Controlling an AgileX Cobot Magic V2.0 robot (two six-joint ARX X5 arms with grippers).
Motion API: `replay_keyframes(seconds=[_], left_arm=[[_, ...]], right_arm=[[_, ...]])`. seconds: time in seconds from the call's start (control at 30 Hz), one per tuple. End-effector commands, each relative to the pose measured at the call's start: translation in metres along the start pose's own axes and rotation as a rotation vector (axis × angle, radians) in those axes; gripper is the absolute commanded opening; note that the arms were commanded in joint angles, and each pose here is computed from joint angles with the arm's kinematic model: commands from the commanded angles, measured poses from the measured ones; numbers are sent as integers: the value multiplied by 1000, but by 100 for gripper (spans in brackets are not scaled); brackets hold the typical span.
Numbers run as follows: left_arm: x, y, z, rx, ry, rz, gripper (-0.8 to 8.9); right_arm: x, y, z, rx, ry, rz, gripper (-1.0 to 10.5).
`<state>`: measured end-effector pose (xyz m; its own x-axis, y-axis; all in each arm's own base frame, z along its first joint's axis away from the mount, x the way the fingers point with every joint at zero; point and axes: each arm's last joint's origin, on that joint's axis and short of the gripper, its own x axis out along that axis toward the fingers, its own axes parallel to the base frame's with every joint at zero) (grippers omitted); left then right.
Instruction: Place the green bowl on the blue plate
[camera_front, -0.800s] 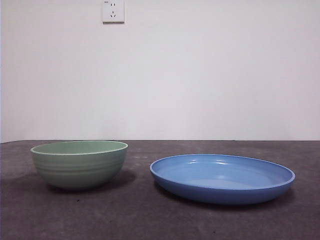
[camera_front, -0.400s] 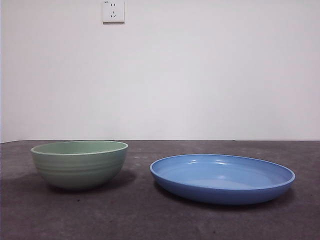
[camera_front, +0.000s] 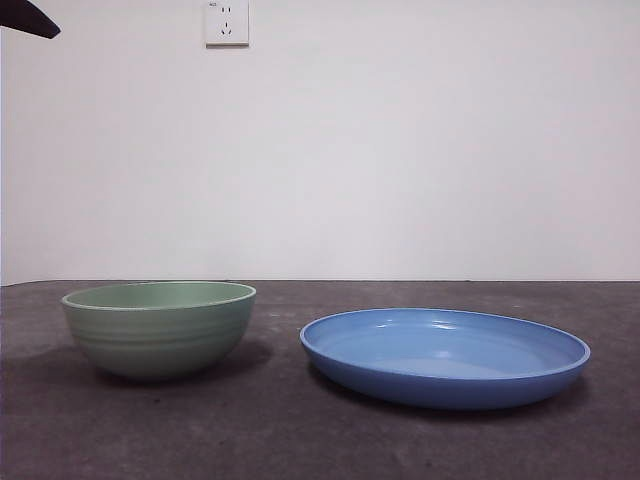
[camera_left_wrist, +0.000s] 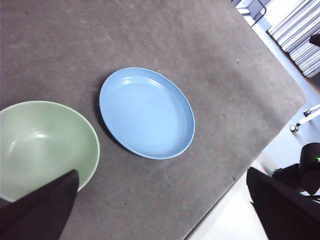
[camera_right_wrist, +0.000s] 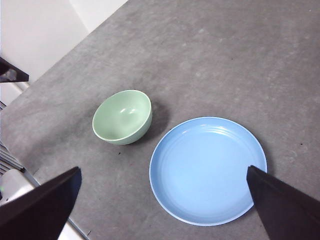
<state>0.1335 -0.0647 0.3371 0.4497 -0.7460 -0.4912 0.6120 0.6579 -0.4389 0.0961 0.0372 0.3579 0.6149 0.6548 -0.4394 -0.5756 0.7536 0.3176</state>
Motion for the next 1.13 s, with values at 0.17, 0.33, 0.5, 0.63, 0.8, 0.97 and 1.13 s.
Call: replay_keyframes(seconds=[0.17,0.33,0.5,0.63,0.8,0.97,1.13], left_arm=[[-2,-3,7,38,-20,12,657],[6,8,9,20,-9,192,656],[27,28,13,-24,65,327,655],[55,51,14,-75,176,366,655],[92,81,9,-132,313,385,655],[126,108,3,-168,377,394,655],[145,123,-1,-226,378,407,648]], right_arm=[[-2,2,4,-18,-17,6,626],[-2,2,4,-18,-19,6,625],[-2,2,4,-19,-20,6,625],[-2,2,4,-19,-20,6,625],[-2,2,4,-19,-20,6,625],[-2,2,4,-19,-20,6,625],[-2,2,4,-18,-18,6,625]])
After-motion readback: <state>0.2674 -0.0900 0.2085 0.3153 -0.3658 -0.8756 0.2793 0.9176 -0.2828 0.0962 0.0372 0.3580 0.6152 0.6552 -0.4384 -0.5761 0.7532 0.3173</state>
